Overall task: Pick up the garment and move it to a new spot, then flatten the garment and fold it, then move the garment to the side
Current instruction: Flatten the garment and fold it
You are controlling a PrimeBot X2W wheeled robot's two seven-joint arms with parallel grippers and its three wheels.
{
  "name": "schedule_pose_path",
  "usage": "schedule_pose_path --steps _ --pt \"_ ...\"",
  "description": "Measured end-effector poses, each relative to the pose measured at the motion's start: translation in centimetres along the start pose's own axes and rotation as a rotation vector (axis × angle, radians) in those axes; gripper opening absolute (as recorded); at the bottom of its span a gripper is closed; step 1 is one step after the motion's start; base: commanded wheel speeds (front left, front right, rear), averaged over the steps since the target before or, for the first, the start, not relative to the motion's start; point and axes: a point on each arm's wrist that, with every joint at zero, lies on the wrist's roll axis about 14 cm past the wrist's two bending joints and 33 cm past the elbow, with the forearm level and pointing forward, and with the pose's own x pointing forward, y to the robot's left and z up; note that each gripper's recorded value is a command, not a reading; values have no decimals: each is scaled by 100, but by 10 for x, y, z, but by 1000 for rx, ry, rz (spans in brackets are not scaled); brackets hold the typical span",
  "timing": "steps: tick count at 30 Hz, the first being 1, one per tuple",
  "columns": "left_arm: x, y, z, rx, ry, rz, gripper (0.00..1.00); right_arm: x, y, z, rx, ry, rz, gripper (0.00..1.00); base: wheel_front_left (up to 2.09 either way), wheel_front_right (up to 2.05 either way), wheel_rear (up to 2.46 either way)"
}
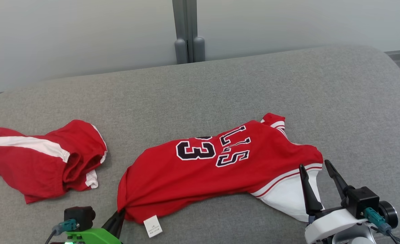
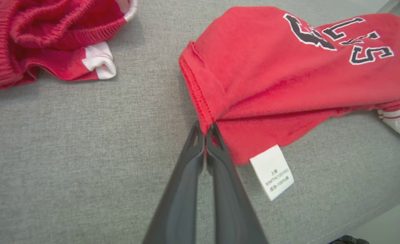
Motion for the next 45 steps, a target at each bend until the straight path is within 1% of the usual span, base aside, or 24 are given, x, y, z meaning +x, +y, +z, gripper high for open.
schedule_pose_path --steps 1,2,3,4,10,16,19,24,29,32,33,38,40,43,44,45 --pt "1 -1 -2 4 20 -3 33 1 1 0 0 1 3 100 0 0 0" --pt "3 -1 -4 4 34 -4 42 2 1 -1 0 3 5 100 0 0 0" --pt "5 -1 -5 6 45 -5 97 2 2 -1 1 4 6 100 0 0 0" --pt "8 -2 -5 13 53 -7 100 3 2 -1 1 4 8 100 0 0 0" --pt "26 7 -6 58 66 25 100 4 2 -3 1 11 6 100 0 0 0" --pt "29 22 -7 81 27 70 100 2 -3 -1 -1 3 -8 100 0 0 0" --pt "26 24 -6 31 -9 78 100 1 -3 1 -2 -4 -10 100 0 0 0" --pt "15 15 -13 -76 -55 62 100 -2 -5 5 -2 -15 -15 100 0 0 0" --pt "5 1 -21 -136 -31 9 100 -4 -3 6 -2 -18 -12 100 0 0 0" --pt "0 -1 -29 -109 20 -13 100 -4 -4 6 -3 -18 -15 100 0 0 0" --pt "-1 0 -31 -76 36 -20 100 -4 -5 5 -3 -16 -16 100 0 0 0" --pt "1 -2 -34 -26 62 -42 100 -5 -5 1 -2 -3 -19 100 0 0 0" --pt "4 -1 -38 13 80 -50 100 -5 -7 1 -3 -1 -24 100 0 0 0" --pt "9 -4 -40 30 89 -68 100 -5 -11 0 -5 2 -36 100 0 0 0" --pt "10 -4 -42 38 99 -73 92 -5 -12 0 -6 2 -40 100 0 0 0" --pt "12 -5 -43 47 104 -79 78 -6 -14 -1 -6 5 -45 100 0 0 0"
